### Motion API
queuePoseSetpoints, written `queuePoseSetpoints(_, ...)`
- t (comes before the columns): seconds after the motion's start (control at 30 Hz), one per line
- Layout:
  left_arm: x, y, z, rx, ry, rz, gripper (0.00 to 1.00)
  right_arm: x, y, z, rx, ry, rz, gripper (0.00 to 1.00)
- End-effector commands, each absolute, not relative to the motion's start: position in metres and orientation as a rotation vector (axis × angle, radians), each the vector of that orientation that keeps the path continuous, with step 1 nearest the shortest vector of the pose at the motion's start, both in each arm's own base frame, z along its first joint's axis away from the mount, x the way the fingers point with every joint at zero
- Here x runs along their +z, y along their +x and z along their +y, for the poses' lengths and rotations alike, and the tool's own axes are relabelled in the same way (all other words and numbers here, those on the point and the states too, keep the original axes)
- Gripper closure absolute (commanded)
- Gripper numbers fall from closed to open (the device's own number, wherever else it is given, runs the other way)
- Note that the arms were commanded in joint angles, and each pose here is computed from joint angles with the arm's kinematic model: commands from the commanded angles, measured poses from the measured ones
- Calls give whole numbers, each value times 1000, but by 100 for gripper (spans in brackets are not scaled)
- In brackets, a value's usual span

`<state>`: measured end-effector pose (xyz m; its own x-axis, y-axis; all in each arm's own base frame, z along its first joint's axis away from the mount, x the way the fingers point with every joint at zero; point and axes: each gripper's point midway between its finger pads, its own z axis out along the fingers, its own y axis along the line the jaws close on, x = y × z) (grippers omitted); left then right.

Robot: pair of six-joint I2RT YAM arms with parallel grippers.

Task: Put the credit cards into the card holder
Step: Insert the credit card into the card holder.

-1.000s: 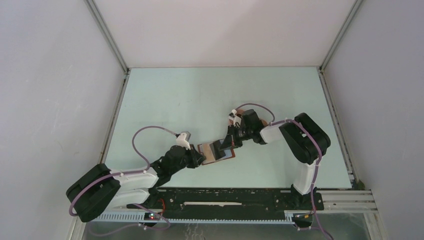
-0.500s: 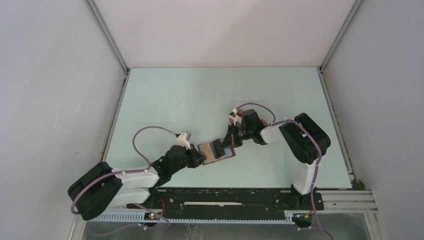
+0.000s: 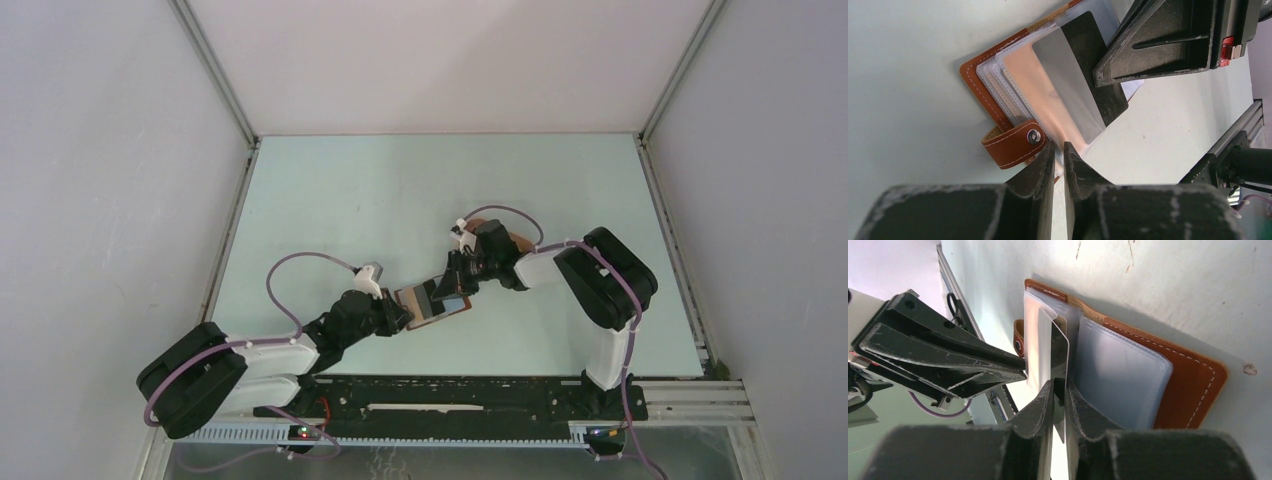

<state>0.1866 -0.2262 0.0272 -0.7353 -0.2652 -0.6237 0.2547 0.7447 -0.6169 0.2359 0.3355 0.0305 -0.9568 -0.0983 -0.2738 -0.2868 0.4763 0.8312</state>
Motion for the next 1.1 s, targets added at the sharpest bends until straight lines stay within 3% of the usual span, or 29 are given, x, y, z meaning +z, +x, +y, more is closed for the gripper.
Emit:
queuePoseSetpoints(0.0, 28, 180, -232, -965, 11, 2227, 83, 27, 235, 340, 1413, -438, 2536, 79)
queuePoseSetpoints(0.37, 31, 180, -229, -958, 8, 2218, 83, 46, 247, 340, 1285, -584, 2472, 67)
queuePoseSetpoints(1.07, 34, 180, -229, -960, 10, 2207, 83, 49, 212, 369, 1132, -917, 2453, 59)
